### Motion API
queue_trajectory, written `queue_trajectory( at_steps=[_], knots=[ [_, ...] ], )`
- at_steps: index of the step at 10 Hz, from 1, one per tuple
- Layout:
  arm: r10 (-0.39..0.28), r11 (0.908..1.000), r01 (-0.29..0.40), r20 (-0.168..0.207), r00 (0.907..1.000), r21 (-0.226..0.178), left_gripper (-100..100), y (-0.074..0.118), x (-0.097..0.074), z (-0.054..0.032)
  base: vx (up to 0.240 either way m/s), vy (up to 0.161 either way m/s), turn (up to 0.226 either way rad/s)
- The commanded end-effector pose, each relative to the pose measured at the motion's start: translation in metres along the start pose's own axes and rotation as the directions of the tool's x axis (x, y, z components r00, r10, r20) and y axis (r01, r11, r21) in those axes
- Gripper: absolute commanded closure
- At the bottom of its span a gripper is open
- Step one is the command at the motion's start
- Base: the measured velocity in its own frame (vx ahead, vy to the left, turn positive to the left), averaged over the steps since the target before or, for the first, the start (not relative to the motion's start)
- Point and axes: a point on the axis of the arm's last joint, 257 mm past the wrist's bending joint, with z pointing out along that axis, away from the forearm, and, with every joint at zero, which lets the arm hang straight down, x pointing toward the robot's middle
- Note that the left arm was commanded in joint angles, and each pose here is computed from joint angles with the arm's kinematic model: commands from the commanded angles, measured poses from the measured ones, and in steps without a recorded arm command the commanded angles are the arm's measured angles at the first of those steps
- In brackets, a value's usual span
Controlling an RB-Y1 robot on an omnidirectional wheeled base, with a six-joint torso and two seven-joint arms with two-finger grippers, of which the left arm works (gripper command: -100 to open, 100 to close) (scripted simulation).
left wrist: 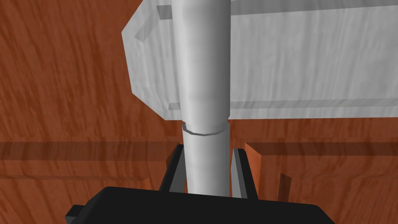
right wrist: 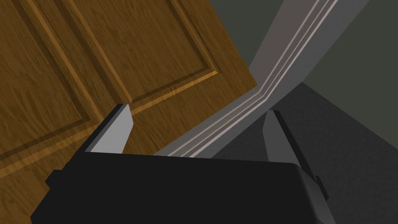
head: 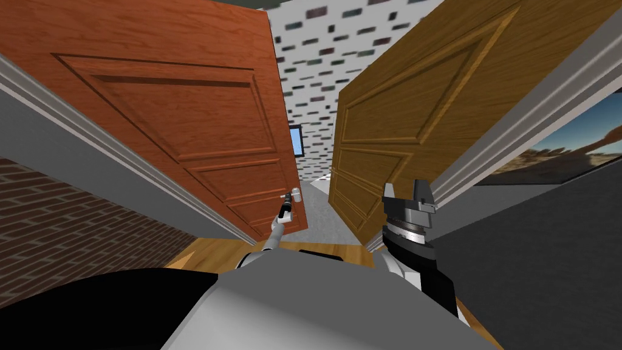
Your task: Push the door open
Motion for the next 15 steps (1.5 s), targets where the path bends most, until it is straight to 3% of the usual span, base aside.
queue_trajectory(
  at_steps=[1, 8, 15],
  knots=[
    [0.011, 0.9998, -0.012, 0.038, 0.9992, 0.016, 100, -0.005, -0.024, 0.0038, 0.13, -0.037, 0.062],
    [0.0, 1.0, -0.001, 0.108, 0.9941, 0.008, 100, -0.003, -0.057, 0.0018, 0.152, -0.055, 0.068],
    [-0.035, 0.9992, 0.038, 0.178, 0.9833, -0.01, 100, 0.008, -0.08, -0.0064, 0.186, -0.064, 0.081]
  ],
)
